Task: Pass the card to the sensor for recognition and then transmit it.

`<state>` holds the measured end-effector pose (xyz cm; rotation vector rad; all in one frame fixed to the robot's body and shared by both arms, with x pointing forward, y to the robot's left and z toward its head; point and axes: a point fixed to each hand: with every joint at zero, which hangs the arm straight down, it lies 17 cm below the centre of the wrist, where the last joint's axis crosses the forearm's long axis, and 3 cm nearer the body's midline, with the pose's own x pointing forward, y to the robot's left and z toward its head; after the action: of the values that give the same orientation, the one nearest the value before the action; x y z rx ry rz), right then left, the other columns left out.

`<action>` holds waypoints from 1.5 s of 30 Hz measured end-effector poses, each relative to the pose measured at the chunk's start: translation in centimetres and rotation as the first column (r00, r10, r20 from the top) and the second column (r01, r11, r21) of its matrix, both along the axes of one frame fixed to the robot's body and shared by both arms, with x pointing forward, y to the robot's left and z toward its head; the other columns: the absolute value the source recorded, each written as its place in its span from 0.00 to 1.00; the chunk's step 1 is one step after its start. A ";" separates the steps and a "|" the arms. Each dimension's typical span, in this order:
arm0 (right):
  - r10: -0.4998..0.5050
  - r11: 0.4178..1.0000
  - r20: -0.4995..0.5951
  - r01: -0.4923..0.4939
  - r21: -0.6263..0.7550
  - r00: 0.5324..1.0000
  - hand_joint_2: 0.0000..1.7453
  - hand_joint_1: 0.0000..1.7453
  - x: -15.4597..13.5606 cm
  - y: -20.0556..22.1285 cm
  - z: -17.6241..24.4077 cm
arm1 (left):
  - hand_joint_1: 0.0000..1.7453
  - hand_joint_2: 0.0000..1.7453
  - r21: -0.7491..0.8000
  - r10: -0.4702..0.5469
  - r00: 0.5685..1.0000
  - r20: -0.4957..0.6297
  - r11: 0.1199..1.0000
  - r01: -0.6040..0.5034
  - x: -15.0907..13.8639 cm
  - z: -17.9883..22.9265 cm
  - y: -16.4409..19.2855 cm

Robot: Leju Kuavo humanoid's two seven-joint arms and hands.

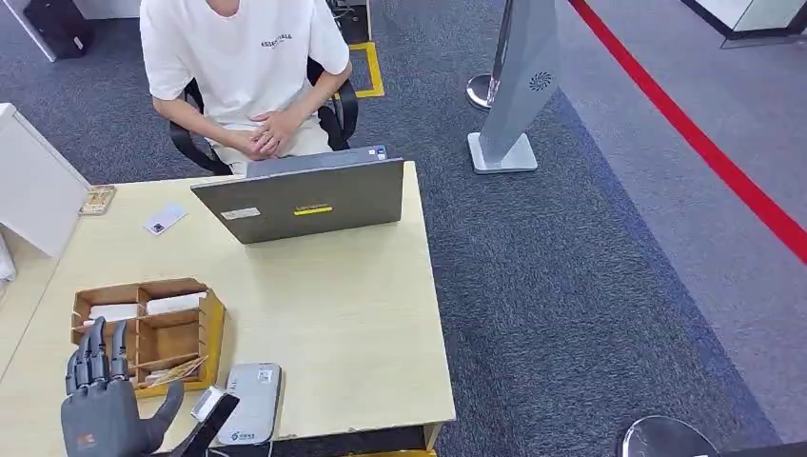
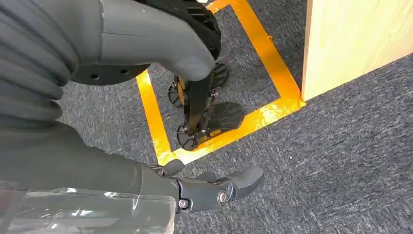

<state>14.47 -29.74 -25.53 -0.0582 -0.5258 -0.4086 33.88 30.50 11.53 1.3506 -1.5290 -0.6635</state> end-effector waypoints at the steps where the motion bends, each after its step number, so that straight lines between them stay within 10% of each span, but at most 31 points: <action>1: 0.000 1.000 0.000 0.000 0.000 1.000 1.00 0.00 0.0 0.0 0.0 | 0.00 1.00 -0.003 0.000 1.000 -0.003 1.000 0.000 0.1 -0.1 0.0; 45: 0.010 1.000 -0.002 -0.010 0.005 1.000 1.00 0.00 0.0 0.3 0.0 | 0.00 1.00 -0.057 0.087 0.993 -0.075 0.994 -0.092 1.2 -3.3 3.3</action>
<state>14.43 -29.39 -25.55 -0.0516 -0.5229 -0.3998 35.04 33.78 8.23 1.3274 -1.4118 -0.5986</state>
